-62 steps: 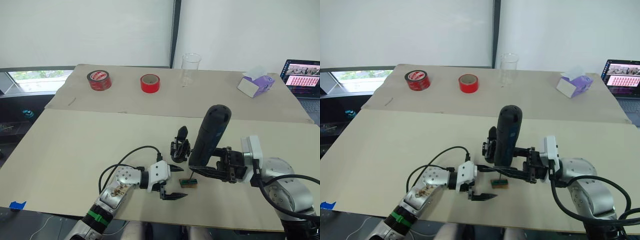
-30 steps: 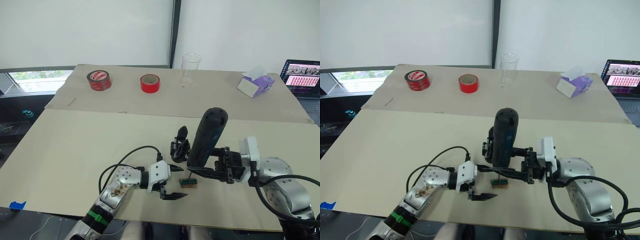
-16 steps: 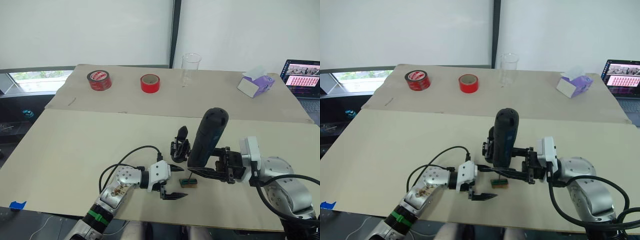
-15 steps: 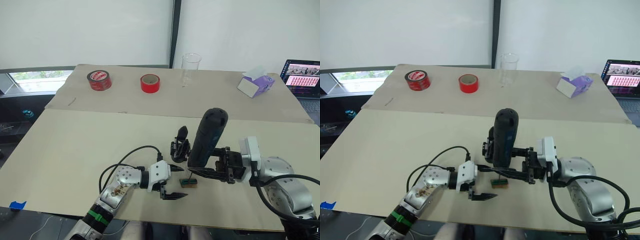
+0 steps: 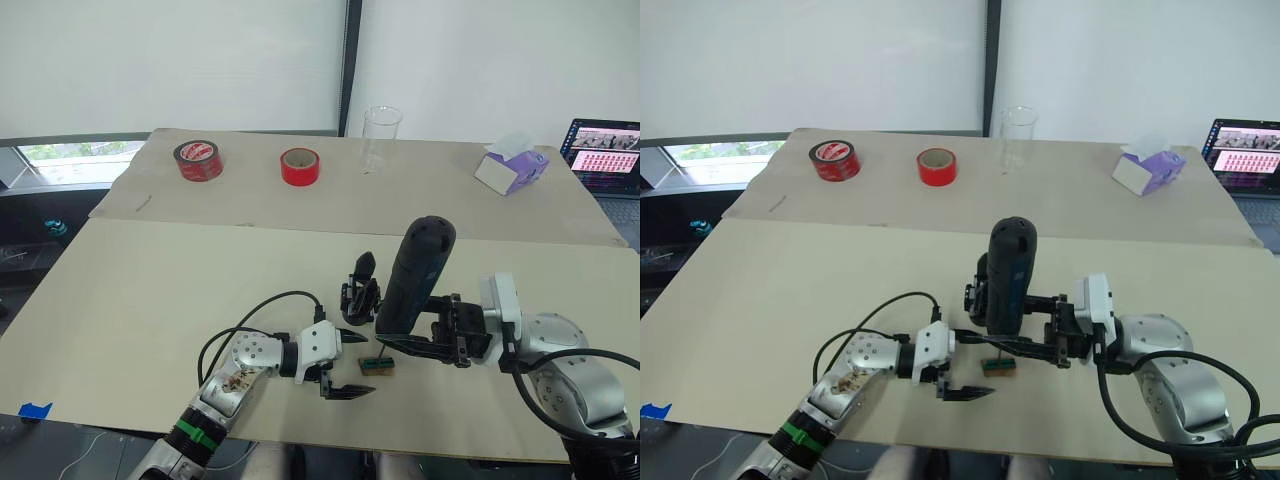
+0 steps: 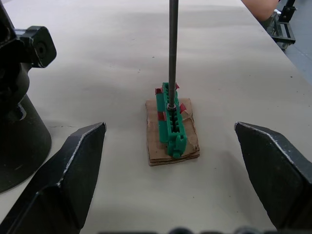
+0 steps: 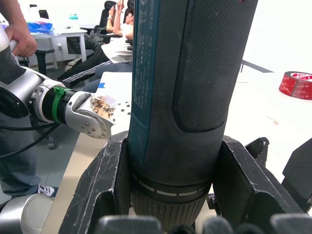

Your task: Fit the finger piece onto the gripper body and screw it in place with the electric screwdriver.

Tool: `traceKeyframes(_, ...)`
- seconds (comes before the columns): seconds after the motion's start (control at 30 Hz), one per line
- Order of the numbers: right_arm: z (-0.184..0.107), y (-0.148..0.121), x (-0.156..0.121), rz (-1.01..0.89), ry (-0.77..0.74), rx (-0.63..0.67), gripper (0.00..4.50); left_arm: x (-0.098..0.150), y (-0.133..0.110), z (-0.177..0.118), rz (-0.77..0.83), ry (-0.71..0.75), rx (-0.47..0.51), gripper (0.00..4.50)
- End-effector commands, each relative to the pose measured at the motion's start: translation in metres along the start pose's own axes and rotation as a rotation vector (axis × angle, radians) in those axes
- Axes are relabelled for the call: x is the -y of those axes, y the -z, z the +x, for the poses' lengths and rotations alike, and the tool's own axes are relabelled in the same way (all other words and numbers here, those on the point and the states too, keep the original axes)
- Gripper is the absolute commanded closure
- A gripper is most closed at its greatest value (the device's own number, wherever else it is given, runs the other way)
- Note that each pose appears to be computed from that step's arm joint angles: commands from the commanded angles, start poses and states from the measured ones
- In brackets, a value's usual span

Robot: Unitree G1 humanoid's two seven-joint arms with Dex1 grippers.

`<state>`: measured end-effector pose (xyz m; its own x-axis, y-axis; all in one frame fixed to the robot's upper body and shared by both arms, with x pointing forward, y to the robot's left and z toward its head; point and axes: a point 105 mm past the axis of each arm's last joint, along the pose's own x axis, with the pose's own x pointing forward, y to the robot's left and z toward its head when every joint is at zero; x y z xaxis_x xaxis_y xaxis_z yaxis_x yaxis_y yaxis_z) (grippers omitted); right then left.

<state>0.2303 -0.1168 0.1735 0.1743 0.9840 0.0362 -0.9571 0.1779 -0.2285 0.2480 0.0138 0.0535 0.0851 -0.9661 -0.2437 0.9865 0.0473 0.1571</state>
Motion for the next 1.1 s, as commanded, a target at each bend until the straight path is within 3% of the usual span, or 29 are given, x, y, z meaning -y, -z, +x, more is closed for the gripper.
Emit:
traceKeyframes(0.03,0.005,-0.012,0.000,-0.065,-0.011,0.023,2.57,0.009,0.016,0.004,-0.057,0.015,-0.053,0.05)
traceKeyframes(0.6,0.009,-0.018,-0.003,-0.094,-0.029,0.018,2.57,0.001,0.013,0.002,-0.052,-0.002,-0.035,0.05)
traceKeyframes(0.87,0.010,-0.035,-0.003,-0.127,-0.038,0.060,2.57,-0.006,0.007,-0.028,-0.037,-0.026,0.042,0.05)
traceKeyframes(1.1,0.009,-0.046,-0.002,-0.141,-0.034,0.076,2.57,-0.007,-0.013,-0.046,-0.030,-0.037,0.135,0.05)
